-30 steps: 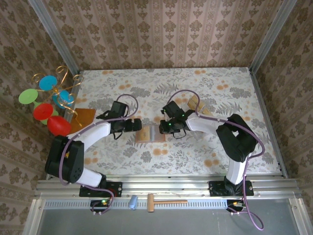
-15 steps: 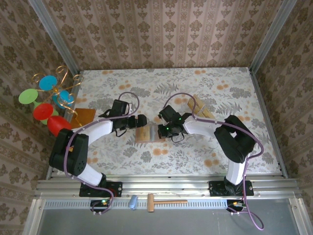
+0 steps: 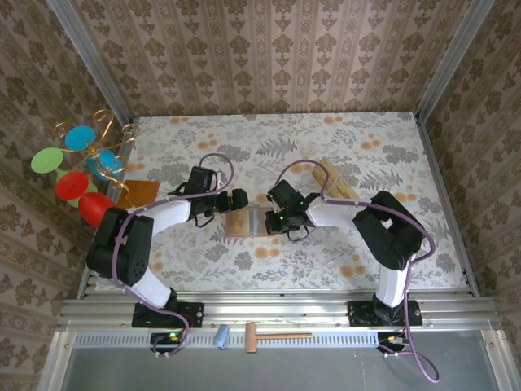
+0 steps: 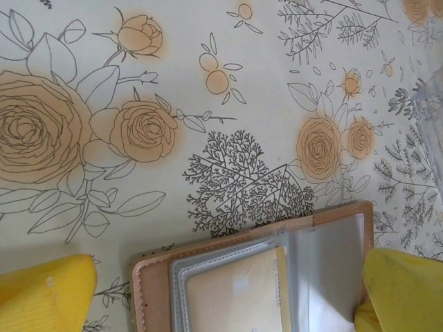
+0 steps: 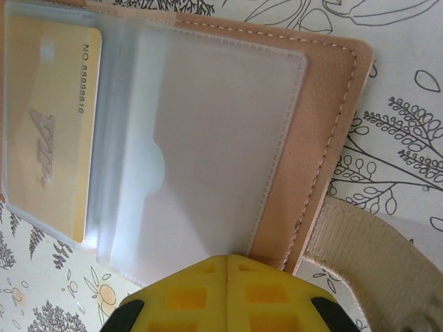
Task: Put the credit cards into the card holder
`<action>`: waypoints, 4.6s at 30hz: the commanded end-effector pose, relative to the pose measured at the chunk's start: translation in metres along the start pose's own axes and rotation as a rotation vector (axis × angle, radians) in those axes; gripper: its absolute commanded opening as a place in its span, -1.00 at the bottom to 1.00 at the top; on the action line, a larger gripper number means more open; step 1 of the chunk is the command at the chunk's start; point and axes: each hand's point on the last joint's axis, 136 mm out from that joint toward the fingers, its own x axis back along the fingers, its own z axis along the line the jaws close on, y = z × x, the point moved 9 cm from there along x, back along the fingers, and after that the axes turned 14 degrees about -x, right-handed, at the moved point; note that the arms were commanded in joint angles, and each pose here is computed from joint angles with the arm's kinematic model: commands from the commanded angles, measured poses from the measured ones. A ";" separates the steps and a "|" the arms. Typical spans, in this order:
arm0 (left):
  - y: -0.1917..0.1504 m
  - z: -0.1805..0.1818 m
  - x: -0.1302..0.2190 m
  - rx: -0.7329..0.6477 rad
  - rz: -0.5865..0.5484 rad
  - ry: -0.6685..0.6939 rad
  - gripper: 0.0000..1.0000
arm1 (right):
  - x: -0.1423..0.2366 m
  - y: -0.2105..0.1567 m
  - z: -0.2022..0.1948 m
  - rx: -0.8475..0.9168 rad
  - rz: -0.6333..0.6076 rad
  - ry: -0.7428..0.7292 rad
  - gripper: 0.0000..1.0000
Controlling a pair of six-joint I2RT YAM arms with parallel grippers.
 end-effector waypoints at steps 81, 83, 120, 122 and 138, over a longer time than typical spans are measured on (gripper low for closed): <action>-0.040 -0.120 -0.044 -0.025 -0.017 -0.176 1.00 | 0.101 0.004 -0.082 -0.266 -0.213 -0.054 -0.41; -0.050 -0.115 -0.050 -0.016 -0.004 -0.124 1.00 | 0.108 0.002 -0.080 -0.260 -0.226 -0.032 -0.38; 0.029 -0.073 0.024 0.010 -0.151 -0.104 1.00 | 0.076 -0.010 0.053 0.047 -0.116 0.157 -0.76; 0.029 -0.059 0.028 0.032 -0.155 -0.066 1.00 | 0.071 -0.008 0.061 0.059 -0.111 0.163 -0.78; 0.029 -0.023 0.033 0.011 -0.076 0.000 1.00 | 0.038 -0.015 0.017 -0.009 -0.099 0.028 -1.00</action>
